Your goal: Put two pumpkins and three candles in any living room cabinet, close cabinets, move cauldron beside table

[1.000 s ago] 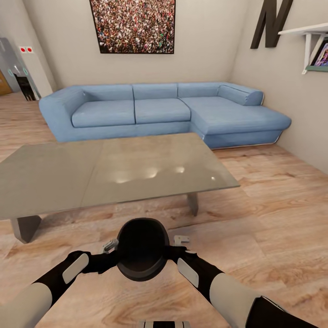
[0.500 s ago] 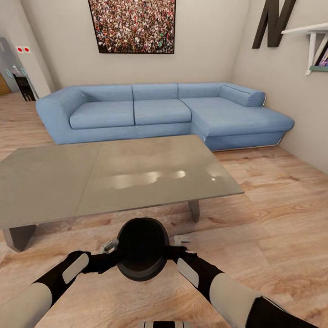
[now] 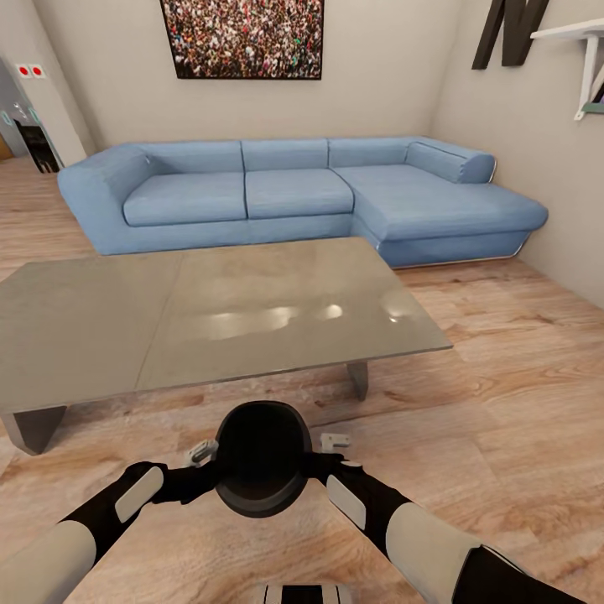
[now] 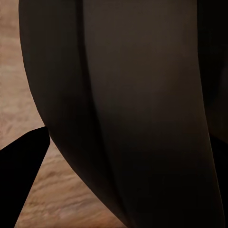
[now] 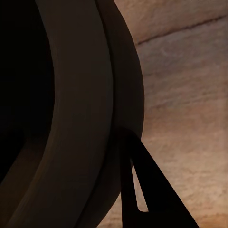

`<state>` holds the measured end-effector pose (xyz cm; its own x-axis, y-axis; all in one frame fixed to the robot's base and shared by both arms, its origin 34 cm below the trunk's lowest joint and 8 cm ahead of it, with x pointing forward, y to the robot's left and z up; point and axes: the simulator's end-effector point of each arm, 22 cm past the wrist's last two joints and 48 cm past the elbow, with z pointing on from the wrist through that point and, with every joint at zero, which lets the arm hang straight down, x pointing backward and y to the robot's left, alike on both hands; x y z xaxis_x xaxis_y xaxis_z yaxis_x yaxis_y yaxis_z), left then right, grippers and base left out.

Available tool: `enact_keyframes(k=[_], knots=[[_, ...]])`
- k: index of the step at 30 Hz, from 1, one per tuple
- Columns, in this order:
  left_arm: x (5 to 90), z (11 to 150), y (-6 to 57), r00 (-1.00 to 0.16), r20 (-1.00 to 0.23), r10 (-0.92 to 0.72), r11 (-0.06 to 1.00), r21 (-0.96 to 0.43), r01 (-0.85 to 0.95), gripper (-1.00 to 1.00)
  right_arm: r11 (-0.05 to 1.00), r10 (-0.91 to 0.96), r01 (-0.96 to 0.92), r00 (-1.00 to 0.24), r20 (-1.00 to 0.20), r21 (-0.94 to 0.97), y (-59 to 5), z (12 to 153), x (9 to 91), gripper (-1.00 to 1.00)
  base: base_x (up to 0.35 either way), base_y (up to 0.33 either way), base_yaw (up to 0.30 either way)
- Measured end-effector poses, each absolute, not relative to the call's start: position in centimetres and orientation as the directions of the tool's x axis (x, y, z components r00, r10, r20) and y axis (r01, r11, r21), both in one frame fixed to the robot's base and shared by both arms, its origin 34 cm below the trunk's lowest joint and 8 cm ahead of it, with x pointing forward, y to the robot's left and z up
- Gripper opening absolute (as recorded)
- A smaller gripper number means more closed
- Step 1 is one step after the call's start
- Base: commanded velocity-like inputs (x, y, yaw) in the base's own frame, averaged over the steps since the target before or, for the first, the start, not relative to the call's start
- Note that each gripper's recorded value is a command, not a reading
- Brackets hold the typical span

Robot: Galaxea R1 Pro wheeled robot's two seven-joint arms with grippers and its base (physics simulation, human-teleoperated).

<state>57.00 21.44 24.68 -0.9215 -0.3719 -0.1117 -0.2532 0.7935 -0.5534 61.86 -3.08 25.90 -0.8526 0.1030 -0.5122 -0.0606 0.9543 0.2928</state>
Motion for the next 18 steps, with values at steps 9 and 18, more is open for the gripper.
enact_keyframes(k=[9, 18], knots=[[56.99, 24.68, 21.45, -0.922, -0.112, -0.371, 0.794, -0.553, -0.252, -1.00, 0.954, 0.103, -0.061, -0.853, -0.512, 0.293, -3.07, 25.90, 61.84, -1.00, 0.029, 0.000, 0.000], [57.03, 24.70, 21.45, -0.922, -0.113, -0.371, 0.794, -0.554, -0.251, -1.00, 0.954, 0.103, -0.061, -0.852, -0.513, 0.293, -3.07, 25.93, 61.88, -1.00, 0.050, 0.000, 0.000]])
